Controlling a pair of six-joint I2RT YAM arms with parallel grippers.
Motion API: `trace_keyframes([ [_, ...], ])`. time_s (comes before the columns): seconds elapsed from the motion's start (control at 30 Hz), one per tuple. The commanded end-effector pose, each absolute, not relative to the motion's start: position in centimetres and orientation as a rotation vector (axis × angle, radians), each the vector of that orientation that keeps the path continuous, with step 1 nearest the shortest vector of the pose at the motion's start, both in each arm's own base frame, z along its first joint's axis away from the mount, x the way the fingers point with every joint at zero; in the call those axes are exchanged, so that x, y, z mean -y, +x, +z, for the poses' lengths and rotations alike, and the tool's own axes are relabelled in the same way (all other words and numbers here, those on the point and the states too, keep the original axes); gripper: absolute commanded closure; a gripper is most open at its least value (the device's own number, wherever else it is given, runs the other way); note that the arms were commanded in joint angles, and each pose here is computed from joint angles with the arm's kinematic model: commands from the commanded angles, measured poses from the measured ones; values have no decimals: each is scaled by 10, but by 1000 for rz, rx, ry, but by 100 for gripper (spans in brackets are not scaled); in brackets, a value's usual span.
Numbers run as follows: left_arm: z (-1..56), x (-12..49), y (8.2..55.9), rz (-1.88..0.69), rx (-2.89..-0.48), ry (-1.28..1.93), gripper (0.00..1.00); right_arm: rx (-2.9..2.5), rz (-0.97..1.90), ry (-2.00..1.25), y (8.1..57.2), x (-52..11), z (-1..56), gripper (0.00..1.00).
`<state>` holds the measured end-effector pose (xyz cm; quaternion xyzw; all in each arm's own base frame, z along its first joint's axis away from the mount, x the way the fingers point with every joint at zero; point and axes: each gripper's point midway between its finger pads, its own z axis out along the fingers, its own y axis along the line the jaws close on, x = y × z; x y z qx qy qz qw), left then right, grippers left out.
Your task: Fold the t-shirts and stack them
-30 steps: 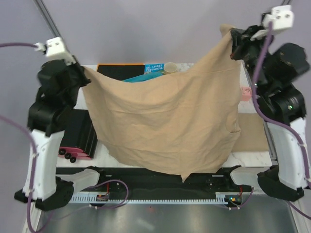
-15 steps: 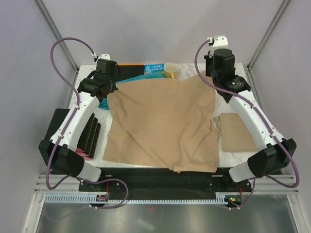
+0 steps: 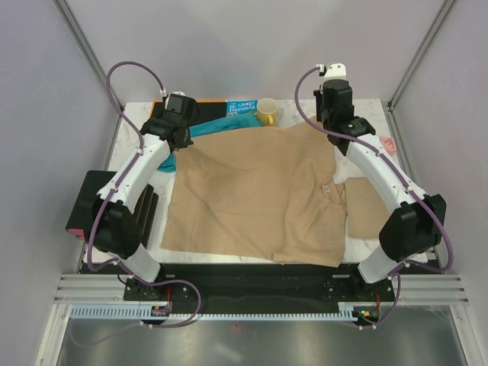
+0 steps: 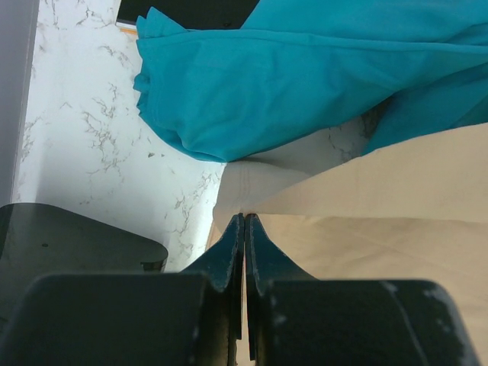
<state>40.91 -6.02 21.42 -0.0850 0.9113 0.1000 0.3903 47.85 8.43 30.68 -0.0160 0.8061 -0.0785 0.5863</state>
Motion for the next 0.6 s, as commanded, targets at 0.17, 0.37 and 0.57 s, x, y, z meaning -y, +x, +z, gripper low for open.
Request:
trace_keyframes([
  [0.17,212,58,429,287,-2283,-231,98,-1965,-297,8,510,-75,240,100],
  [0.37,195,60,440,324,-2316,-210,98,-2046,-352,0,522,-75,195,100],
  [0.57,189,60,444,337,-2323,-197,98,-2088,-391,26,530,-73,169,100],
])
